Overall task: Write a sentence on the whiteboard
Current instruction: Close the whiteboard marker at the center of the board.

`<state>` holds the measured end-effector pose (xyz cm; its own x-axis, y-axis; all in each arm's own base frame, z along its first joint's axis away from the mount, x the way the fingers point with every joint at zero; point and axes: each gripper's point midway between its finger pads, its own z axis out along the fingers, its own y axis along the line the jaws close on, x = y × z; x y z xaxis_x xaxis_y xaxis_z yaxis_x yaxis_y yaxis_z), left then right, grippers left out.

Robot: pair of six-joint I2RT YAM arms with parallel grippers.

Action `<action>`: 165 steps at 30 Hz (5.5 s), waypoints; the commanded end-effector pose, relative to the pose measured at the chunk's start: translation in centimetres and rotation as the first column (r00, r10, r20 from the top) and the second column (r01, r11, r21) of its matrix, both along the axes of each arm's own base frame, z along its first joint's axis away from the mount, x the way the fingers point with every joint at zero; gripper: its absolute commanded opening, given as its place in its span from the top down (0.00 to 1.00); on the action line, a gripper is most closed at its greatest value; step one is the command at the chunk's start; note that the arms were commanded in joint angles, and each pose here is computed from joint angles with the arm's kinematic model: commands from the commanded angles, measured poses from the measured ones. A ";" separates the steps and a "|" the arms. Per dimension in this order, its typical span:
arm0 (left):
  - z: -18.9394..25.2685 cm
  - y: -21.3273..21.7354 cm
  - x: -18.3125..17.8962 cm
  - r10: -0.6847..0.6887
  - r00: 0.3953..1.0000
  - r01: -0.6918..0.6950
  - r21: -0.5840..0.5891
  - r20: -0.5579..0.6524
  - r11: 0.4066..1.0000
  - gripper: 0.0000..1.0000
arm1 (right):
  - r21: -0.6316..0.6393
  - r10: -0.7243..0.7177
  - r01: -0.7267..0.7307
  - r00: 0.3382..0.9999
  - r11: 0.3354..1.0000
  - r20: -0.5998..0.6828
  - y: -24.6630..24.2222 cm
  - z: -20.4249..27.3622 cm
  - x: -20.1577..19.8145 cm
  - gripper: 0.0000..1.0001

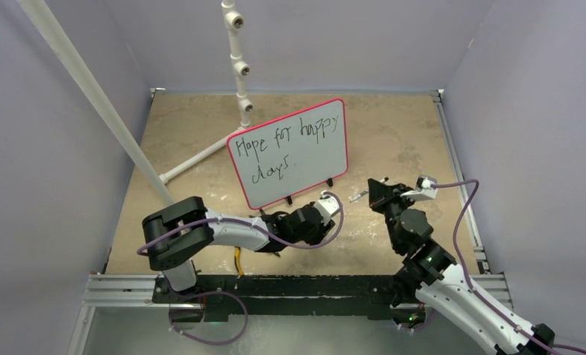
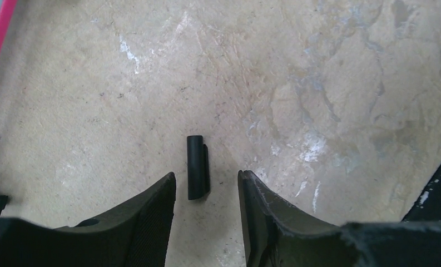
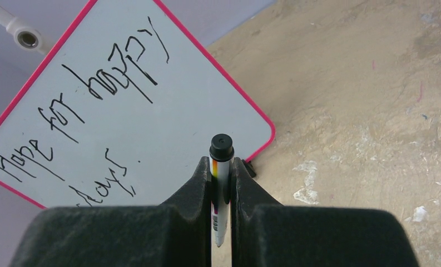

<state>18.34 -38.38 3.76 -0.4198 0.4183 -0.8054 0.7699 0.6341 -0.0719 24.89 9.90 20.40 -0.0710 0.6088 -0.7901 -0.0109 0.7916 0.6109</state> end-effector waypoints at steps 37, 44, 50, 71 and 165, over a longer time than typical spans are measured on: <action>6.3 4.8 -2.8 0.000 0.990 0.061 -0.416 0.143 0.907 1.00 | 0.255 0.531 -0.547 0.837 0.797 0.136 10.0 -0.9 -4.3 1.00; 6.7 4.7 -3.7 -0.029 0.991 0.087 -0.457 0.132 0.885 1.00 | 0.254 0.576 -0.586 0.808 0.769 0.121 11.4 -1.7 -4.2 1.00; 7.3 4.7 -4.0 -0.036 0.990 0.096 -0.482 0.133 0.871 1.00 | 0.264 0.561 -0.568 0.820 0.779 0.109 11.1 -2.3 -4.0 1.00; 9.0 4.3 -4.8 -0.053 0.986 0.128 -0.511 0.159 0.850 1.00 | 0.301 0.520 -0.522 0.849 0.798 0.096 10.5 -2.2 -3.6 1.00; 15.5 1.9 -3.0 0.027 0.985 0.070 -0.538 0.171 0.840 0.79 | 0.323 0.614 -0.582 0.790 0.747 0.003 12.3 -5.8 -4.6 1.00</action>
